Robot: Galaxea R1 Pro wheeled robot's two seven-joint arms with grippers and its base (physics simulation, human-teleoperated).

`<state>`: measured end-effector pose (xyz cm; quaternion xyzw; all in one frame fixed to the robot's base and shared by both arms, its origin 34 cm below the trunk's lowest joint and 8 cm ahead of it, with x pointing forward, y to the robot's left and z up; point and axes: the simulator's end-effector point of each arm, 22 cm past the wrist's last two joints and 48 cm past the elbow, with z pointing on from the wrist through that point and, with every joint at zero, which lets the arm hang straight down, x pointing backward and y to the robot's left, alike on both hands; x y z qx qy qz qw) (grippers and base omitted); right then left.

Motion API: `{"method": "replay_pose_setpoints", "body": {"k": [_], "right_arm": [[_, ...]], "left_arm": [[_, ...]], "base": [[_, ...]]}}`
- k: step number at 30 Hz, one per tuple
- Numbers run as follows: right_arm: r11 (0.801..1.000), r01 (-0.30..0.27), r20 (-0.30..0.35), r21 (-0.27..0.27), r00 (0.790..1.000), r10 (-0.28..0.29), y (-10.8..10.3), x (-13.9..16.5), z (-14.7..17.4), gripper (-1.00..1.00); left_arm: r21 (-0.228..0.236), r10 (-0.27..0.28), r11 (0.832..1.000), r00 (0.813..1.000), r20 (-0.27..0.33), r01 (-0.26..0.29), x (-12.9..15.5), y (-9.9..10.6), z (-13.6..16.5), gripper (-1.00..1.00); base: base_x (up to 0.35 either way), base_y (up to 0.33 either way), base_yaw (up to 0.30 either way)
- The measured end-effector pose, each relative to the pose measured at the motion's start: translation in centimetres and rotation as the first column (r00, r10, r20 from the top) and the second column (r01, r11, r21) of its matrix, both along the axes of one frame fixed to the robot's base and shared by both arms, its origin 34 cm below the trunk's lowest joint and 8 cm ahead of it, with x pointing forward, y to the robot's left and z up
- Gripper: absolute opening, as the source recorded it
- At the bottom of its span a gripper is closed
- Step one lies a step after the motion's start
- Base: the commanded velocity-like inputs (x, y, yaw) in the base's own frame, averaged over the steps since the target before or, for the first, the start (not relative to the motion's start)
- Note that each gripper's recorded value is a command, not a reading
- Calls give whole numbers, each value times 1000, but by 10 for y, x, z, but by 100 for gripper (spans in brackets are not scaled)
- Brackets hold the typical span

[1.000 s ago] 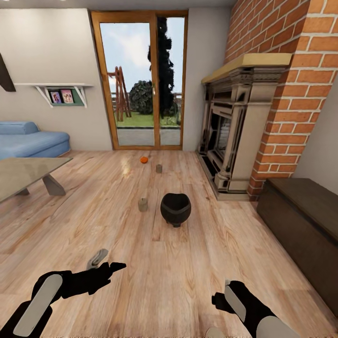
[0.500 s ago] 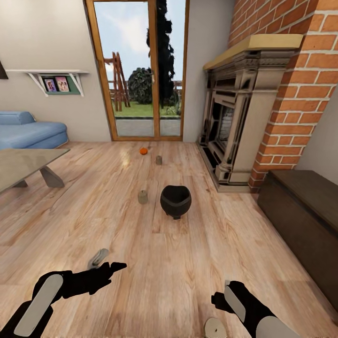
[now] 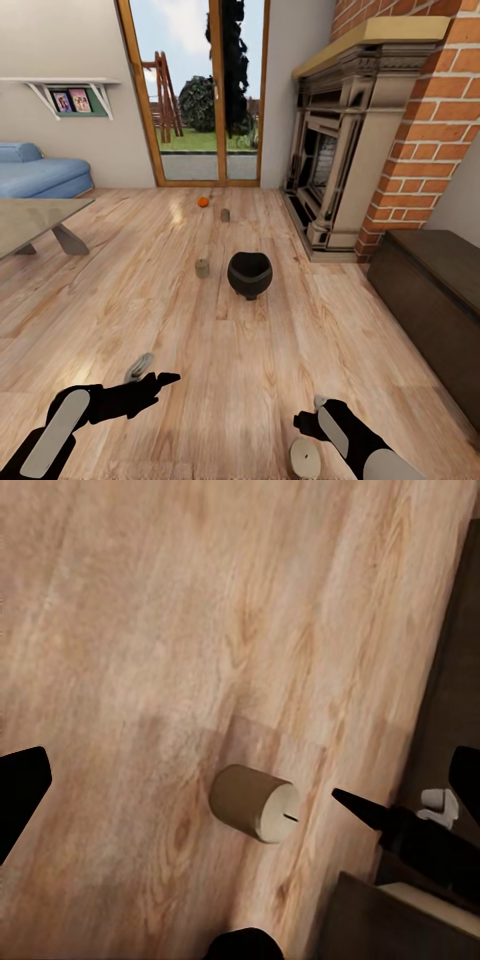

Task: Place each of the two pumpkins and all three candles from the living room inside a cabinet in the living room (use any cabinet), then make sure every cabinet is closed, and position the cauldron so it is next to a table in the living room.

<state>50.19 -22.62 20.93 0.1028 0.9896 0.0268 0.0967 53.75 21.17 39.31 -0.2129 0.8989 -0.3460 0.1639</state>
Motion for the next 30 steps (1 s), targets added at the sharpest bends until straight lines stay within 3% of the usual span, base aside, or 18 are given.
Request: {"method": "replay_pose_setpoints", "body": {"k": [30], "right_arm": [[1000, -4, -117, 13, 993, 5, 10, -38, -52, 100]], "left_arm": [[-1, -3, 1000, 993, -117, 3, -16, -1, -56, 100]], "base": [[0, 0, 0]]}}
